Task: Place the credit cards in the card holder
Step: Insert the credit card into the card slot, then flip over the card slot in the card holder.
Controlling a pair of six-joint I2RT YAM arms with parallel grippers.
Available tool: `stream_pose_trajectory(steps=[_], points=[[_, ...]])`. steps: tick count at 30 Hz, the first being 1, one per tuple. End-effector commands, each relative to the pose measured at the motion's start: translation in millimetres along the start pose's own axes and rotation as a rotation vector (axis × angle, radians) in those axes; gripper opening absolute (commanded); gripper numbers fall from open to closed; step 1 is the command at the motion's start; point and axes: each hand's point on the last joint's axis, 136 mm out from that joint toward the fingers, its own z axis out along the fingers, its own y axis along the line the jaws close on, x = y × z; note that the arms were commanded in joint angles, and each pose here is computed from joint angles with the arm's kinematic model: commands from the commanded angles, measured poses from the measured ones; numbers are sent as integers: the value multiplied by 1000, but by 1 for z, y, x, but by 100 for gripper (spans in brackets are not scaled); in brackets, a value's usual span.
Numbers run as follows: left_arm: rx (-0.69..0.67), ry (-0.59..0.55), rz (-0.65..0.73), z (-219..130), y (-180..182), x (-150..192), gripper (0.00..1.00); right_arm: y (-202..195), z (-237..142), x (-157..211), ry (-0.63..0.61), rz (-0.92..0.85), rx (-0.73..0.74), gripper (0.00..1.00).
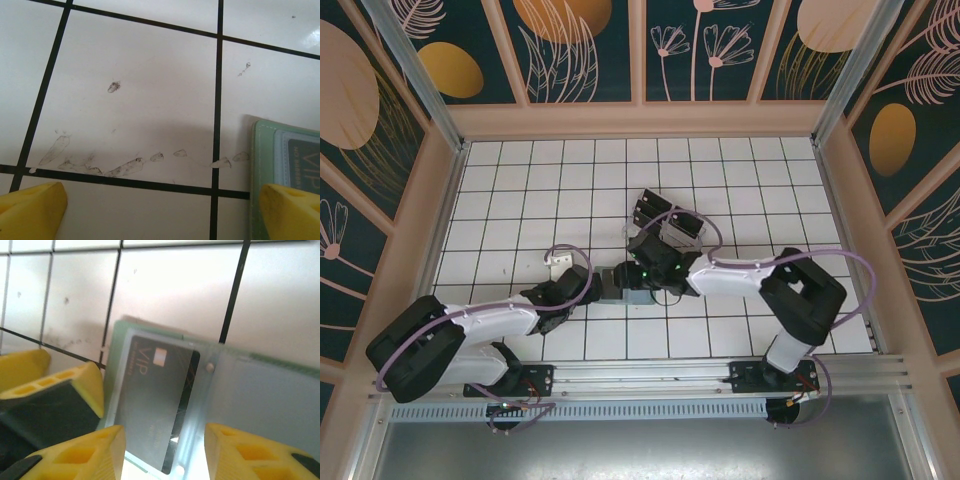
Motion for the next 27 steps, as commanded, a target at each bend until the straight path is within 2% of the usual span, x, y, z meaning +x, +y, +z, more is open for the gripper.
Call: stream_pose_trajectory(steps=[1,7,19,27], points=[[-46,26,12,-5,7,-2,99,-15,-17,-14,-45,-32,54,46],[-60,-14,70,-13,-5,-25,99,-30,-19,-24,-30,-67,68,46],[-26,-135,50,-22,-11,-51,99,-32,-3,-12,37,-128,70,45],[45,-71,40,-22,-31,-47,99,-35,2,-5,56,-130,85,45]])
